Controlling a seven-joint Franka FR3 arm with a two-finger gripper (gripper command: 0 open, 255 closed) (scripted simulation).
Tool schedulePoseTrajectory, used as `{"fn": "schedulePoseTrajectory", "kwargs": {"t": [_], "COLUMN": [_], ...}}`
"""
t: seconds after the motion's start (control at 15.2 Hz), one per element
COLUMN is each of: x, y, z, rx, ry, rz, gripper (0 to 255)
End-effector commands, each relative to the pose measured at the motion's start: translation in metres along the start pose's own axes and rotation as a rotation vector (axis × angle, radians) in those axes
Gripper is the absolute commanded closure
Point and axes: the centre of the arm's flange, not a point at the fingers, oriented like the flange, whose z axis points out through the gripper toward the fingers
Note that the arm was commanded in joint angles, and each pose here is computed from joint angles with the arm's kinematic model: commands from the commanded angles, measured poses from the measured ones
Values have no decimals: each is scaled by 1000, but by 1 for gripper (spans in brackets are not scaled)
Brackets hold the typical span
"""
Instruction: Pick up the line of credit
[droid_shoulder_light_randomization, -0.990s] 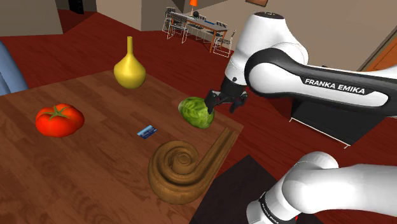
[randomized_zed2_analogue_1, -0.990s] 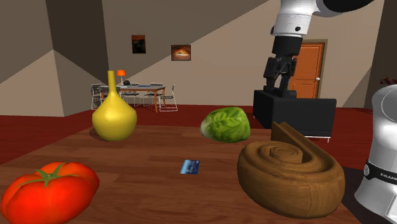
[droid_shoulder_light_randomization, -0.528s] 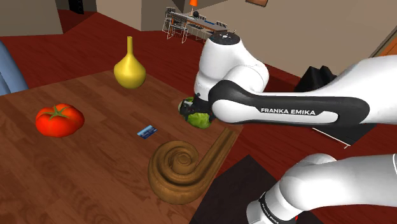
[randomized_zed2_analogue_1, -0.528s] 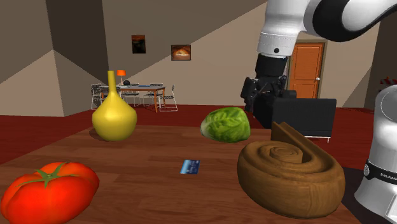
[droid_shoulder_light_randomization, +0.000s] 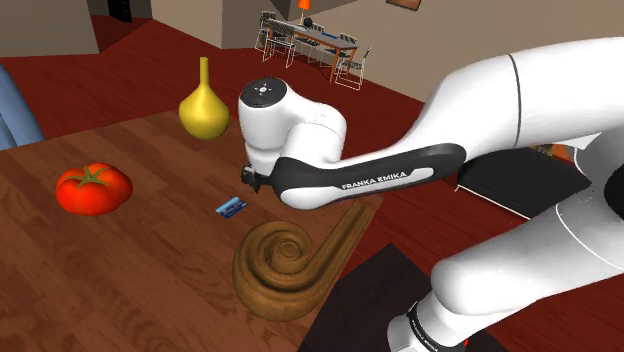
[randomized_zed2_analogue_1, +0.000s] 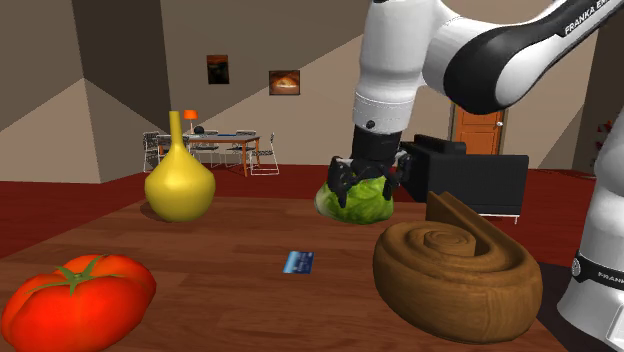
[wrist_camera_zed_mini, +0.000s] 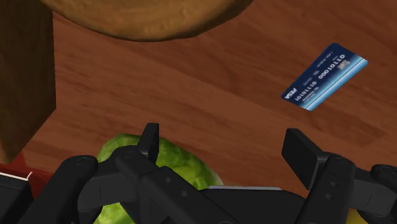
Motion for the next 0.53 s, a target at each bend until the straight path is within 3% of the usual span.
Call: {"fn": "schedulePoseTrajectory", "kwargs": {"t": [0.0,0.46], "x": [-2,-2], "y": [-24,-114], "z": [15,65], "rx": [-13,-84], "ry": [34,131], "rz": [73,281], "gripper": [0,0]}}
